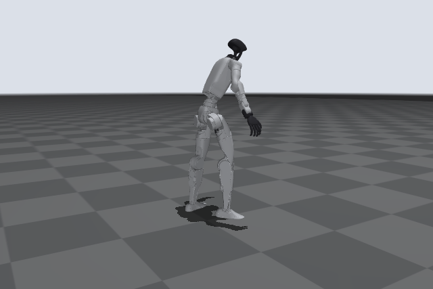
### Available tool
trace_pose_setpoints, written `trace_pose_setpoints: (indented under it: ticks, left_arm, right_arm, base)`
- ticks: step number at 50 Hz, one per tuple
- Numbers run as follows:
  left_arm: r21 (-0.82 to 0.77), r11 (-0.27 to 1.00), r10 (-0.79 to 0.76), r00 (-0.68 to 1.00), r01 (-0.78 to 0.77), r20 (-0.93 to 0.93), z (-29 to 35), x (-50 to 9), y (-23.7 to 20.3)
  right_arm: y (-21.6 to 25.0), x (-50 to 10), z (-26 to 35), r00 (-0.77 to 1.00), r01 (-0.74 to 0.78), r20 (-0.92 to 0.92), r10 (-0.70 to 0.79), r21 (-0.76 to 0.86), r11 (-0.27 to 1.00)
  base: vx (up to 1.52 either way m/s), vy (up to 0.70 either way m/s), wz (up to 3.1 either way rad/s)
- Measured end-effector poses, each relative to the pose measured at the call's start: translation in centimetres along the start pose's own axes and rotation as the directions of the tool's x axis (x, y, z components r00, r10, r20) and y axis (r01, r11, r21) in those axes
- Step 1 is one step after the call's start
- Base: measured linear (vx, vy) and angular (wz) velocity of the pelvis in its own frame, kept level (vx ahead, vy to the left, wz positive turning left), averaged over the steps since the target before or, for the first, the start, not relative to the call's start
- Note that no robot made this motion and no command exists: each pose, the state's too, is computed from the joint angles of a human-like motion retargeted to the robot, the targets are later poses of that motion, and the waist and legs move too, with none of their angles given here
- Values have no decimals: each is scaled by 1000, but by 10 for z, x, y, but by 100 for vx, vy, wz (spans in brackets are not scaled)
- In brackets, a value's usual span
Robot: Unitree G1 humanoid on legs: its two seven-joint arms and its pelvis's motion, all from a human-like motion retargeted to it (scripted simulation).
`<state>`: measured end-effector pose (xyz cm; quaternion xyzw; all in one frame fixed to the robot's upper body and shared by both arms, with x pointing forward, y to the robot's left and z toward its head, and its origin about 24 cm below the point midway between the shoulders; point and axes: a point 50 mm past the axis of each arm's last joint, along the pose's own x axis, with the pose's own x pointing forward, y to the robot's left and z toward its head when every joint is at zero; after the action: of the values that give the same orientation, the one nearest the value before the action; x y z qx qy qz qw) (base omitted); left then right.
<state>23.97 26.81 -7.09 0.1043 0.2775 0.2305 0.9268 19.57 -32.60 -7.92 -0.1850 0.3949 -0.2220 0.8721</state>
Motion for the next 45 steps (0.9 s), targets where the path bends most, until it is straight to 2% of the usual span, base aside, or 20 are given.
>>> trace_pose_setpoints:
  ticks: [4,7,13,16,20,25,29,35,40,45]
  left_arm:
    - [-37,999,41,998,-40,38,31,12,-5]
    - [-60,998,17,993,-10,116,59,16,-13]
    - [-75,983,-137,945,166,298,88,2,-39]
    - [-113,958,-219,927,263,306,77,-7,-45]
    - [-189,937,-261,948,295,184,32,-17,-37]
    - [-185,967,-191,979,175,-72,-48,-39,-15]
    - [-48,997,-74,956,63,-284,-109,-63,8]
    - [161,985,31,842,67,-539,-171,-97,39]
    - [199,978,65,833,55,-549,-179,-105,50]
    - [97,995,50,871,-2,-489,-173,-105,55]
  right_arm:
    - [21,-7,-18,995,-99,-33,97,-75,992]
    - [28,-10,-24,989,-144,-55,140,-89,986]
    - [19,-14,-49,987,-103,-132,88,-108,989]
    - [14,-17,-63,981,-79,-187,52,-140,987]
    - [15,-18,-73,965,-96,-257,45,-188,978]
    - [25,-13,-57,971,-141,-225,80,-270,953]
    - [41,-10,-29,991,-126,-89,102,-331,935]
    - [73,-16,12,967,-176,103,231,-382,907]
    - [86,-25,35,919,-192,236,318,-436,879]
    - [86,-32,19,905,-220,230,358,-467,856]
  base:
    - [29,-21,25]
    - [34,-26,13]
    - [49,-11,2]
    - [57,-8,-28]
    - [57,-1,-36]
    - [50,7,2]
    - [40,-3,-35]
    - [35,-1,-53]
    - [40,11,-30]
    - [47,20,-3]
